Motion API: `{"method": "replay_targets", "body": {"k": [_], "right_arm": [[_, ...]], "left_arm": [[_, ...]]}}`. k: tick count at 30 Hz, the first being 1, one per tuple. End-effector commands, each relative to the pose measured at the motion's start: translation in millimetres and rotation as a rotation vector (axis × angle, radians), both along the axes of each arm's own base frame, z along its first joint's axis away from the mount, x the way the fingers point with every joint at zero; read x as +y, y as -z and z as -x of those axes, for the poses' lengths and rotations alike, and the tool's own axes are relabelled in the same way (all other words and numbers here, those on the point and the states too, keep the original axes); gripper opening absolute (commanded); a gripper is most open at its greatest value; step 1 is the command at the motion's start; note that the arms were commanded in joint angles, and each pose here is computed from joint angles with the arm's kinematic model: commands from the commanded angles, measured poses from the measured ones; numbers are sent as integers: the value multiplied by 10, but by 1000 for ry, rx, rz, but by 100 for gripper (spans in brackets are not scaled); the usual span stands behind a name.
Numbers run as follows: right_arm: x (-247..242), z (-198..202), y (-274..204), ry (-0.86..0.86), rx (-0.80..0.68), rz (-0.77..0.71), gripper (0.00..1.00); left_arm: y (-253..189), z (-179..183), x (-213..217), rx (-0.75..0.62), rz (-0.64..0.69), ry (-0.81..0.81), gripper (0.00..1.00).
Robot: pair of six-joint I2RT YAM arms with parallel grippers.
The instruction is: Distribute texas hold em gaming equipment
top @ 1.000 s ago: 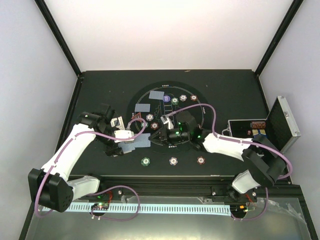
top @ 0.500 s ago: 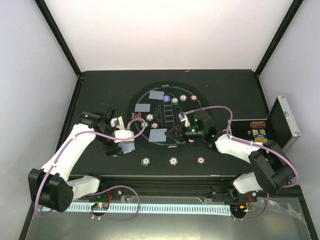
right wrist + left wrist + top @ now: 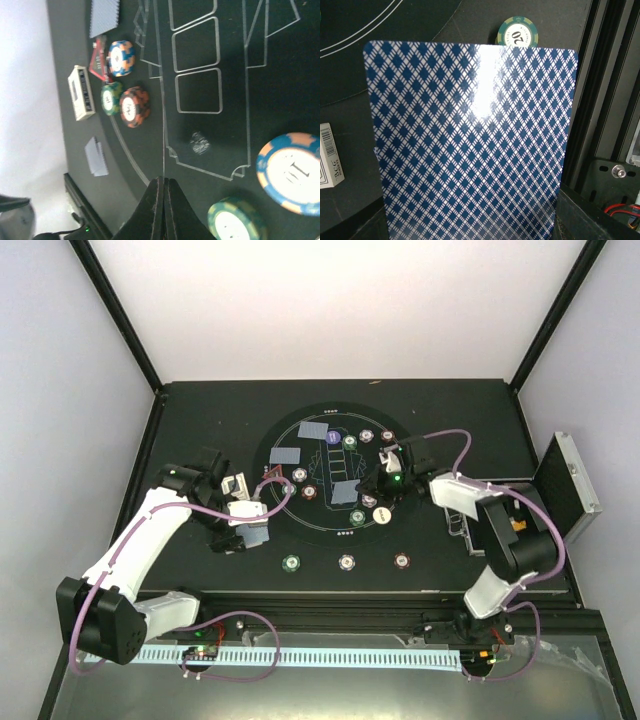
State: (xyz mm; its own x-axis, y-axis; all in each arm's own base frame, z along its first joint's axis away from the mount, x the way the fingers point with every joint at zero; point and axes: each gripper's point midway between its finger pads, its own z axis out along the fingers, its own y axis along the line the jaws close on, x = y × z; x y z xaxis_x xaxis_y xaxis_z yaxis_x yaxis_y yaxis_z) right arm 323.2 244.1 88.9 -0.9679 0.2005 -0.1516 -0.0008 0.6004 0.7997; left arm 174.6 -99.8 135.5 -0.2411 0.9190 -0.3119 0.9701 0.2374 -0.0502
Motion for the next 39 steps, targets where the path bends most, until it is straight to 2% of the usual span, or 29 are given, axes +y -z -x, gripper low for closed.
{"method": "replay_targets", "body": {"k": [1,8,11,15,19,23,27,29,34,39], "right_arm": [[-23,-78,217,-31,17,85,1],[-42,-199,370,-39,36,154,1],[-180,-199,405,-31,25,255,12],[-291,-159,330,-27,0,315,28],[-315,-135,143,-15,-33,317,34],[-57,-25,-232,-39,-110,224,51],[535,311,-711,-120,-180,19,71],[872,563,-883,-181,-189,-70,77],[1459,1042,-1048,-292,-159,-217,81],[1765,1308,-1075,-359,-138,-284,82]], "left_arm": [[-102,4,17,-17,-2,-2,2],[-103,13,27,-16,-7,-2,1],[-114,15,19,-18,-2,1,2],[-127,18,1,-14,8,2,1],[-129,26,-10,-8,13,2,1],[-139,30,-18,-8,19,4,2],[-165,18,-31,-12,26,3,1],[-187,20,-49,-8,37,2,1],[-194,32,-70,2,49,3,2],[-188,48,-65,6,47,4,2]]}}
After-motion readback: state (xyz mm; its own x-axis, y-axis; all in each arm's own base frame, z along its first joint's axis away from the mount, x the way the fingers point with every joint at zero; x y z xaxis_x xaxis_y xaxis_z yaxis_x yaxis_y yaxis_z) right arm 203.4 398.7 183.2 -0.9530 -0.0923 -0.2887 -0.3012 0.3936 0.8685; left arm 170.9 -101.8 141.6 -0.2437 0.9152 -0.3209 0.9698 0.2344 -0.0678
